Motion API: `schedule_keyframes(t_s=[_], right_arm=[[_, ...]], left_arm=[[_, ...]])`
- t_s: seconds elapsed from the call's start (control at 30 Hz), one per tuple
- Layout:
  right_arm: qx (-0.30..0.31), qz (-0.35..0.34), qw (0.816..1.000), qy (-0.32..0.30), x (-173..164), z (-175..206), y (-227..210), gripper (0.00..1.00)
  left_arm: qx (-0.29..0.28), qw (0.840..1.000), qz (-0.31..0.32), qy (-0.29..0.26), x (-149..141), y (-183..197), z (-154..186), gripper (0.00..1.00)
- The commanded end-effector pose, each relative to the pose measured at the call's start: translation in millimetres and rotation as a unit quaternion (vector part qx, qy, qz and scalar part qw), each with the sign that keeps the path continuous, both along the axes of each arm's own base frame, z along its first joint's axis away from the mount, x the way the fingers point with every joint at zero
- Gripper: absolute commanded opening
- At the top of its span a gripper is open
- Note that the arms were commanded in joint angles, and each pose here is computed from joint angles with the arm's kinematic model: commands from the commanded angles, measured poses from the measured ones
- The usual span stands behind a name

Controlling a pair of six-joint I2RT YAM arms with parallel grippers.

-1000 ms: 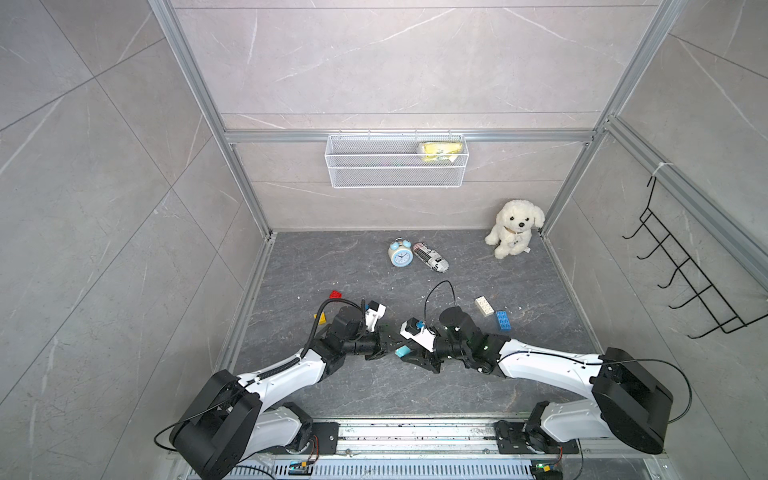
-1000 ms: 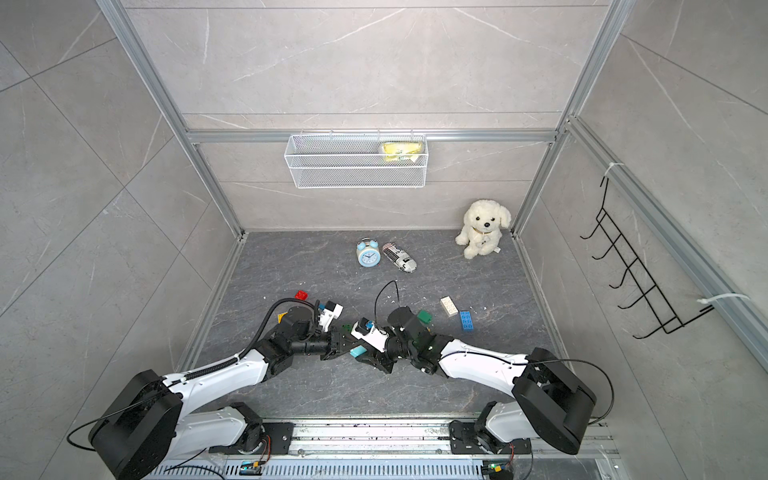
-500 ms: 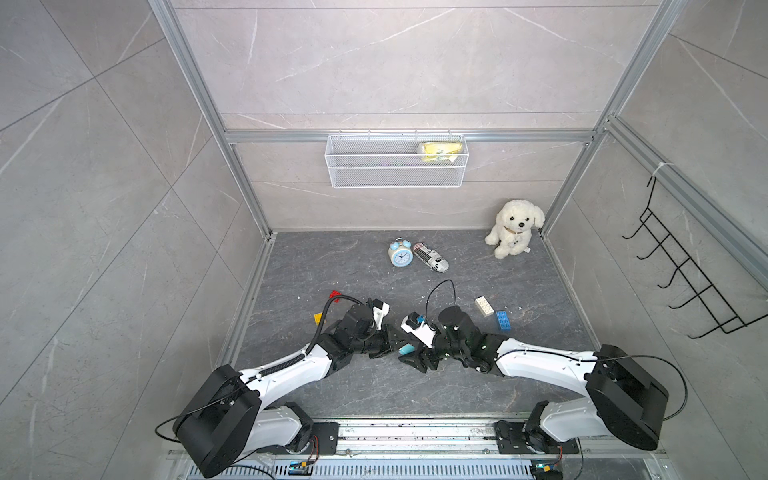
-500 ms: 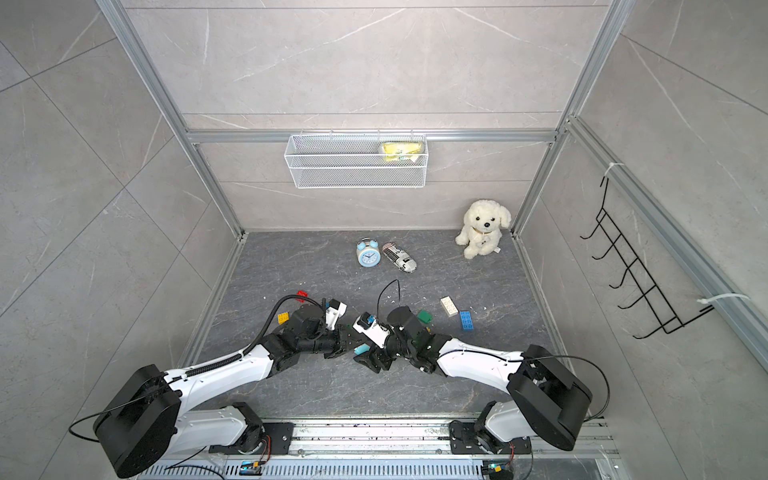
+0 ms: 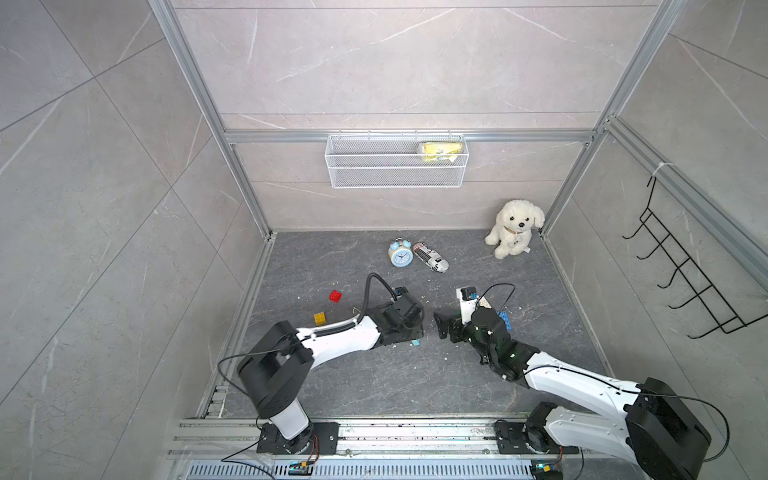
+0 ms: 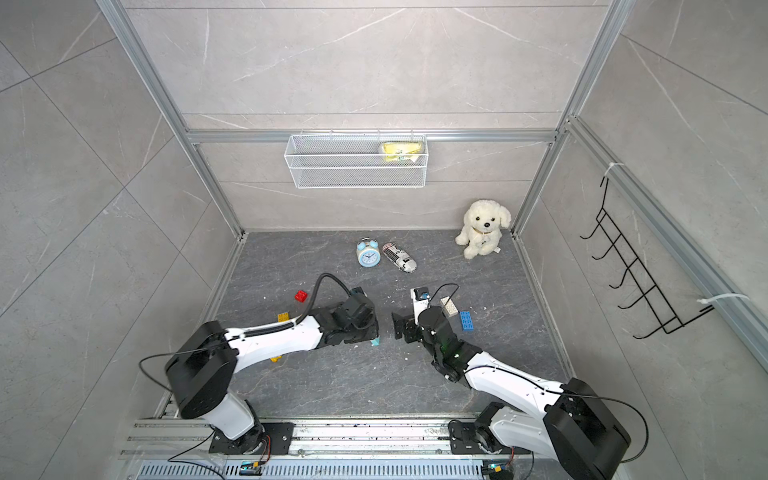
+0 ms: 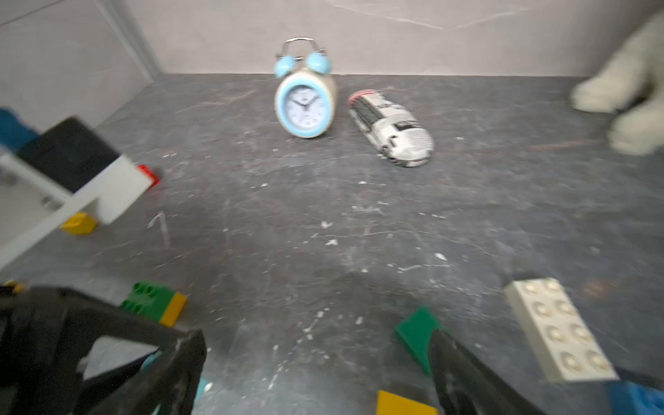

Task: Assemble the letter h with lego
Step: Place the lego brick at the center of the board.

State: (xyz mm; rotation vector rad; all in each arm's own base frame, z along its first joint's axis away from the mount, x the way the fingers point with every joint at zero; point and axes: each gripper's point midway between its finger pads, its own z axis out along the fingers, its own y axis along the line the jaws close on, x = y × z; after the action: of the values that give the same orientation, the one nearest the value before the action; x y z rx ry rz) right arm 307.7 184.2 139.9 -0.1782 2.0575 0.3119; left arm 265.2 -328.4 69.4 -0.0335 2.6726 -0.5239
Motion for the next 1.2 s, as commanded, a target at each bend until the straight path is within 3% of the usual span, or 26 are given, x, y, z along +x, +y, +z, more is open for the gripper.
schedule_keyframes(t_s=[0.0,0.37,0.6,0.93,1.17], right_arm=[[-0.034,-0.117,0.992,0.039,9,-5,-37,1.00],[0.017,-0.110,0.991,0.072,12,-19,-37,1.00],[0.034,-0.107,0.990,0.080,12,-23,-37,1.00],[0.041,-0.111,0.989,0.084,14,-26,-41,1.00],[0.042,-0.118,0.989,0.085,14,-26,-44,1.00]], left_arm=[[0.088,0.995,0.032,-0.025,12,13,-7,0.00],[0.154,0.984,0.075,-0.054,28,31,-14,0.00],[0.151,0.984,0.080,-0.040,39,35,-25,0.02],[0.154,0.986,0.064,-0.027,41,29,-31,0.42],[0.130,0.989,0.056,-0.049,45,23,7,0.61]])
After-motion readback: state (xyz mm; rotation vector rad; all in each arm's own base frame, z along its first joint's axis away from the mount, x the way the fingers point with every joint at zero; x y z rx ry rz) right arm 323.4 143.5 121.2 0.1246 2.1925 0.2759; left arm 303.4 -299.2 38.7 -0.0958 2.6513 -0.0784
